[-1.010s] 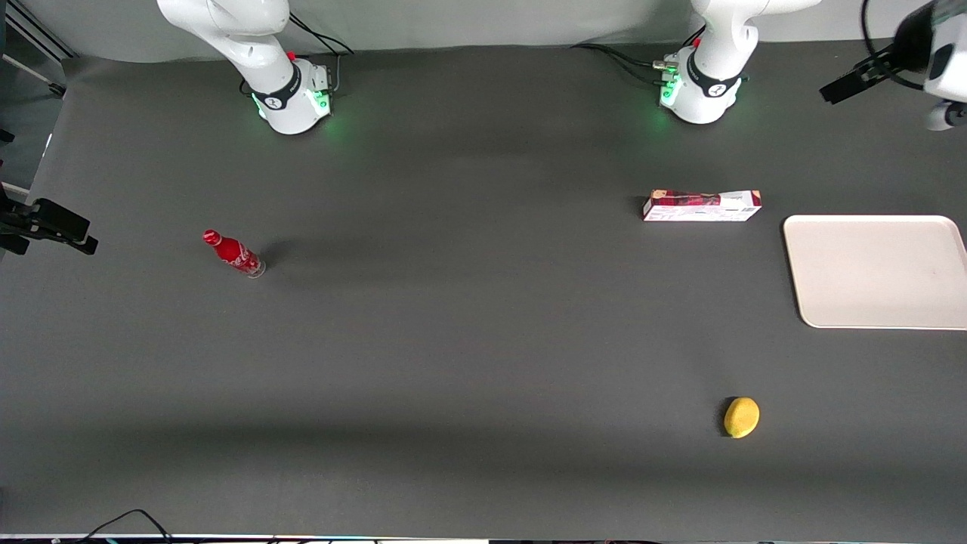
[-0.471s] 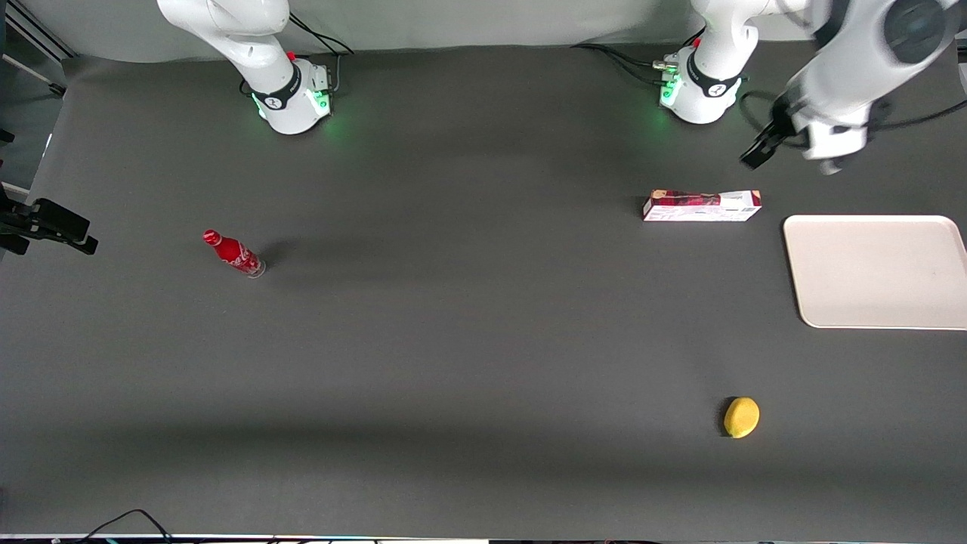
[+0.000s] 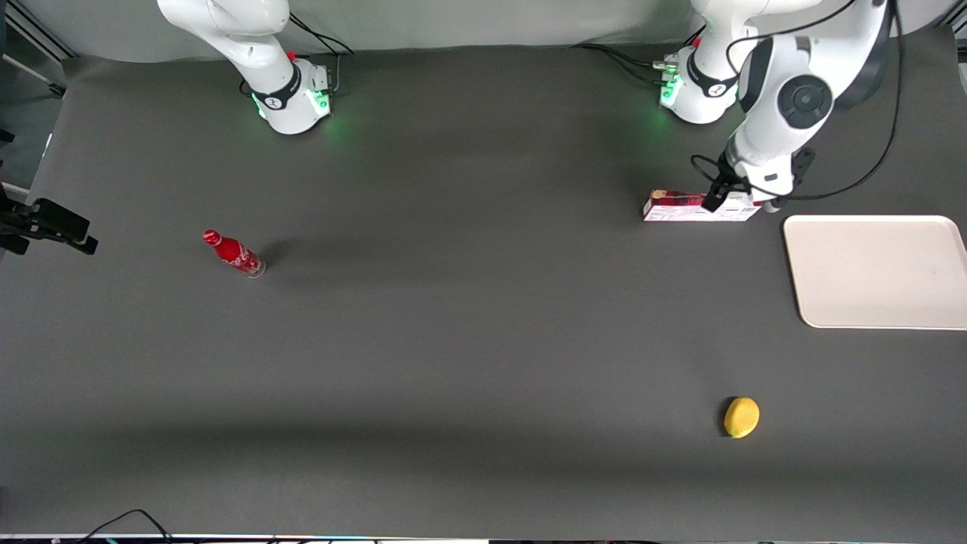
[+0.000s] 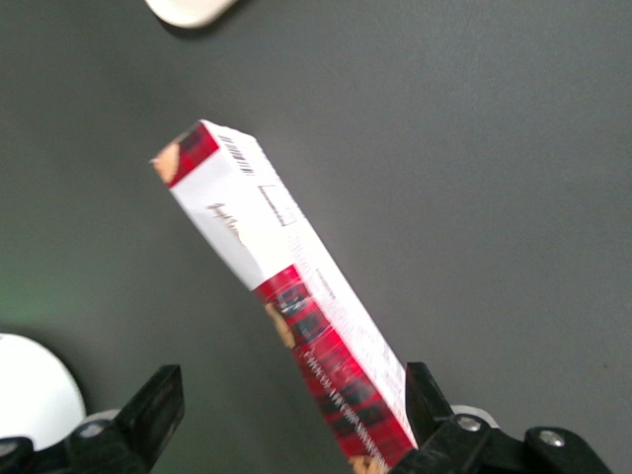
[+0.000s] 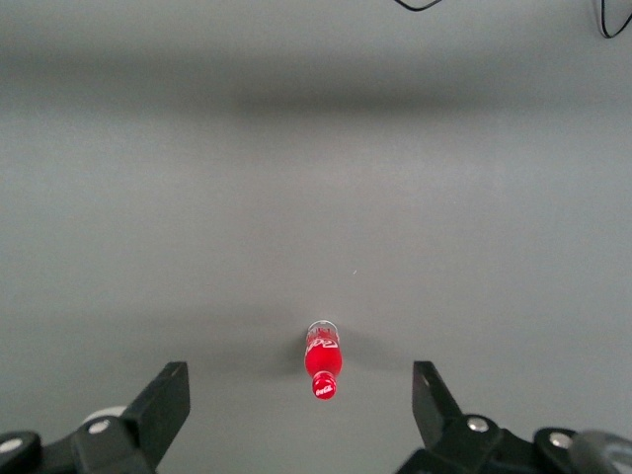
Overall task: Place red cookie box on tray
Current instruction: 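Lower the open left gripper over the cookie box and close on it, then lift the cookie box upright with the left gripper toward the tray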
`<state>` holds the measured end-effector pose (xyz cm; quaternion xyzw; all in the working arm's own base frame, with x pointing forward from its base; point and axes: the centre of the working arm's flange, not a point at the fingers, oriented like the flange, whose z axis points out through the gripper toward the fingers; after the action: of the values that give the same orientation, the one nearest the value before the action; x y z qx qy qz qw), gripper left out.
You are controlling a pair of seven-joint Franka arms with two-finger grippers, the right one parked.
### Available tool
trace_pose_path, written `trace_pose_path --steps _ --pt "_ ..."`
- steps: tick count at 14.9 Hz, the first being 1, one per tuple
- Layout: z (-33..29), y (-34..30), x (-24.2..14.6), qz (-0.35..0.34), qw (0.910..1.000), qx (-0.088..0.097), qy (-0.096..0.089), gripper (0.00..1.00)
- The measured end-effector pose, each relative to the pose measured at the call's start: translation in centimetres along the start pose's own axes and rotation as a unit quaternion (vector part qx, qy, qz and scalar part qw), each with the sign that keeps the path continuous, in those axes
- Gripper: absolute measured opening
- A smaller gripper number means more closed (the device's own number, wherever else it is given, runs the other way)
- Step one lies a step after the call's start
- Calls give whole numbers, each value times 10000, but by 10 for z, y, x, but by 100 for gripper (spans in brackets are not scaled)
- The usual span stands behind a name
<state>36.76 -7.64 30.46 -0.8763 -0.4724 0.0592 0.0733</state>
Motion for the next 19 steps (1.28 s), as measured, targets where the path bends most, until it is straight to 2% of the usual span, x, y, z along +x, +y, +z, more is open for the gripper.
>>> trace_pose_path --steps 4,8,12,15,16,17,19 --pt "43 5 0 15 9999 -158 -33 100" --pt "67 2 -2 152 9999 -44 -21 100" --pt "85 -6 -6 246 9997 -38 17 100" --pt "95 -6 -8 282 9996 -1 -18 93" --pt "98 -6 -8 295 9996 18 -35 77" --pt "100 -5 -9 297 9995 26 -45 65" --pt "101 -5 -8 294 9996 20 -49 46"
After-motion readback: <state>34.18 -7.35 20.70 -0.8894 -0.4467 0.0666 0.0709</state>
